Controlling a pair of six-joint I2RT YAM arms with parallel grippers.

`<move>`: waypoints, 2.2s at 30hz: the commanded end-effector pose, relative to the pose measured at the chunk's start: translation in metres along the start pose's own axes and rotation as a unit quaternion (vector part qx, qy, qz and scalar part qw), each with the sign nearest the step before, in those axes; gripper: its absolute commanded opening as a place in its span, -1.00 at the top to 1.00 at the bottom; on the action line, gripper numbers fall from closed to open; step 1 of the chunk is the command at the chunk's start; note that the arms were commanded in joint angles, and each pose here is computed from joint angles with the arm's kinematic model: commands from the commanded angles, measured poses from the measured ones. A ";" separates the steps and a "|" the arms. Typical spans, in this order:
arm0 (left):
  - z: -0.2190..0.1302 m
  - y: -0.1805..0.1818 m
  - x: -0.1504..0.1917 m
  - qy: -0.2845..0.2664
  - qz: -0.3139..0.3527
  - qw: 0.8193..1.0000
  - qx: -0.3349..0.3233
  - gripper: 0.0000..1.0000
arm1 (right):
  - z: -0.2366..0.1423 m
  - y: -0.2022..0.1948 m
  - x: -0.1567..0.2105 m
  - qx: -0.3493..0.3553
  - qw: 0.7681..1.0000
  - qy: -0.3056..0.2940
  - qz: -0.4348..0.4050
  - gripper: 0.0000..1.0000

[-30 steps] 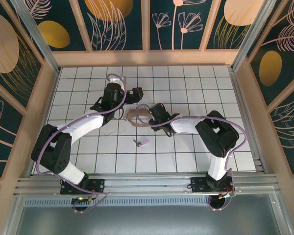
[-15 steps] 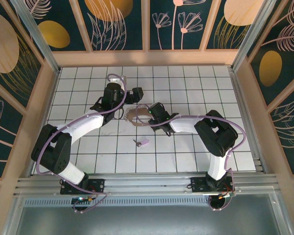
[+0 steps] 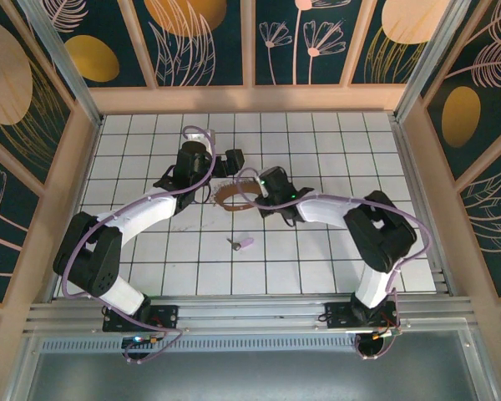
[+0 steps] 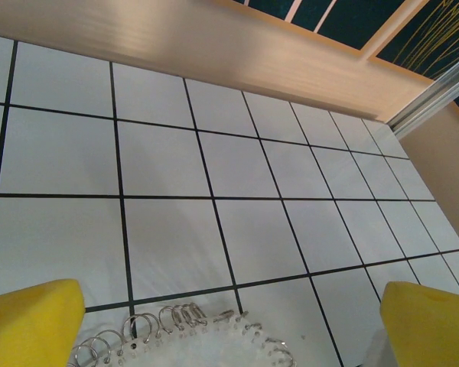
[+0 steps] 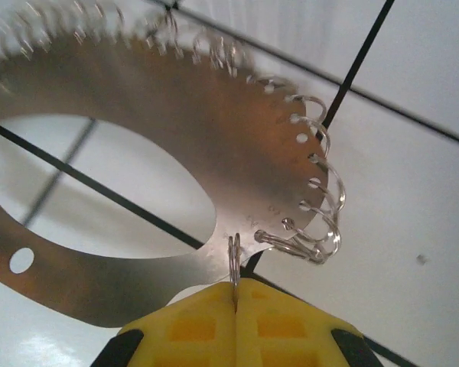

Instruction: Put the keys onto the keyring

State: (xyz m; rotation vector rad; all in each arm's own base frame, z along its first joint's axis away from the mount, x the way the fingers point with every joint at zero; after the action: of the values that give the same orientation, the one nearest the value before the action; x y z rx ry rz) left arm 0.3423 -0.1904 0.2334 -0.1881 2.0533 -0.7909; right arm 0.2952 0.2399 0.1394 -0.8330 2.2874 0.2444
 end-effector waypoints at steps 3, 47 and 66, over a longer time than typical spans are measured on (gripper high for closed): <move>-0.008 -0.009 -0.012 -0.016 -0.010 1.000 0.025 -0.98 | -0.039 -0.016 -0.034 -0.104 0.989 -0.098 0.047 1.00; -0.021 -0.052 0.000 0.071 0.119 0.938 0.319 0.03 | -0.109 -0.065 -0.047 -0.394 0.884 -0.248 0.024 1.00; -0.005 -0.066 0.001 0.138 0.140 0.897 0.396 0.42 | -0.110 -0.062 -0.047 -0.426 0.873 -0.237 0.004 1.00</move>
State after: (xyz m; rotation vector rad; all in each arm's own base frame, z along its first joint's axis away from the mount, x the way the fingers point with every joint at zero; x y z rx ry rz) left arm 0.3246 -0.2378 0.2718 0.6312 1.7997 -1.4184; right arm 0.2987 0.1722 0.2421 -0.9607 1.7548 1.3677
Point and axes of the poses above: each hand's point on the last joint's axis, 136 mm out from that joint toward the fingers, its own z axis out along the fingers, its own y axis along the line the jaws close on, x = y × z, the point moved 10 cm from there along -z, back along the fingers, and after that the axes turned 9 degrees about -z, right-handed, at the moved point
